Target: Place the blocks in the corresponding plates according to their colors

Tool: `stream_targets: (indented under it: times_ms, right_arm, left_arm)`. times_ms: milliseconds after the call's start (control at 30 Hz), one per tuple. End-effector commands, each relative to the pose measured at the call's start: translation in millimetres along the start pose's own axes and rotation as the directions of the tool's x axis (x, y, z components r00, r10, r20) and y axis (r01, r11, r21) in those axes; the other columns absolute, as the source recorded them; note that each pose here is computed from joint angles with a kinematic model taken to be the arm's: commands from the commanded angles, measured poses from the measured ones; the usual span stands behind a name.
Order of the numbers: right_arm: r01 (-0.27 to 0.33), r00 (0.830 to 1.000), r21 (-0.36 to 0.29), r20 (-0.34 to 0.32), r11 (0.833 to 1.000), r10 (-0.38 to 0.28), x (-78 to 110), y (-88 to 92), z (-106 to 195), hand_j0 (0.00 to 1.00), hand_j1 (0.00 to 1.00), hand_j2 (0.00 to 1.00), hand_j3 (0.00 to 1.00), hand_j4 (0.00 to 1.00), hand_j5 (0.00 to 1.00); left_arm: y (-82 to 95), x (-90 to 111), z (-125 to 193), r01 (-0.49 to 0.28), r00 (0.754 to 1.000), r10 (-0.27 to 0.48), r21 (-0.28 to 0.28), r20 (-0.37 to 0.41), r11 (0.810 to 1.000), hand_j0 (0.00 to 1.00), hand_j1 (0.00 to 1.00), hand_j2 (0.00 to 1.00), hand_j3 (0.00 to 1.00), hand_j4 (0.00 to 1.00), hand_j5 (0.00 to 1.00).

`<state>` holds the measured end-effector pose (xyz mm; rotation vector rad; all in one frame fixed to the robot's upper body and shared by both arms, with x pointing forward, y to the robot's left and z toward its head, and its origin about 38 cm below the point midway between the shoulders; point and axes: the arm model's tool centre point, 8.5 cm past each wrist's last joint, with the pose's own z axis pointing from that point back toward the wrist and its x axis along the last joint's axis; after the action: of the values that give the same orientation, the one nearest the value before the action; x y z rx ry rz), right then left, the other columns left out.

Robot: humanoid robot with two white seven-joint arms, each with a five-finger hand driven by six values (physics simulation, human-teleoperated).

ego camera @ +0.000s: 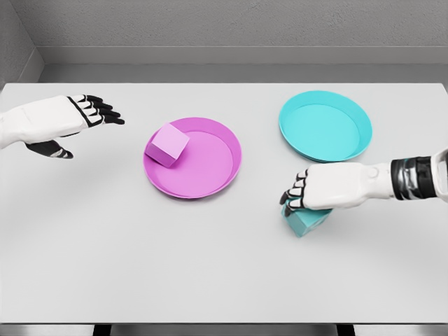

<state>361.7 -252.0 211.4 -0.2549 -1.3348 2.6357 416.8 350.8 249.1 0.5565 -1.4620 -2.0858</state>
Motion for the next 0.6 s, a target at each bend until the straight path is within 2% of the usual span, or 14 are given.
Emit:
stream_targets:
  times_ms: [0, 167, 367, 567]
  right_arm:
    - [0.008, 1.000, 0.004, -0.008, 1.000, -0.008, -1.1, 1.1, 4, 0.61, 0.61, 0.61, 0.61, 0.61, 0.61]
    - [0.004, 1.000, 0.015, -0.024, 1.000, -0.004, -4.5, 3.8, 7, 0.61, 0.61, 0.61, 0.61, 0.61, 0.61]
    - [0.007, 0.996, 0.012, -0.087, 1.000, -0.006, -22.2, 2.3, 19, 0.61, 0.61, 0.61, 0.61, 0.61, 0.61]
    - [0.012, 0.994, 0.018, -0.111, 1.000, -0.009, -30.0, 3.4, 23, 0.61, 0.61, 0.61, 0.61, 0.61, 0.61]
  left_arm:
    - [0.8, 0, 0, -0.004, 1.000, 0.004, 0.004, -0.001, 1.000, 1.00, 1.00, 1.00, 1.00, 1.00, 1.00]
    - [1.4, 0, 0, -0.003, 1.000, 0.003, 0.005, -0.001, 1.000, 1.00, 1.00, 1.00, 1.00, 1.00, 1.00]
    - [0.1, 0, 0, -0.005, 1.000, 0.005, 0.004, 0.000, 1.000, 1.00, 1.00, 1.00, 1.00, 1.00, 1.00]
    - [0.1, 0, 0, -0.005, 1.000, 0.005, 0.004, 0.000, 1.000, 1.00, 1.00, 1.00, 1.00, 1.00, 1.00]
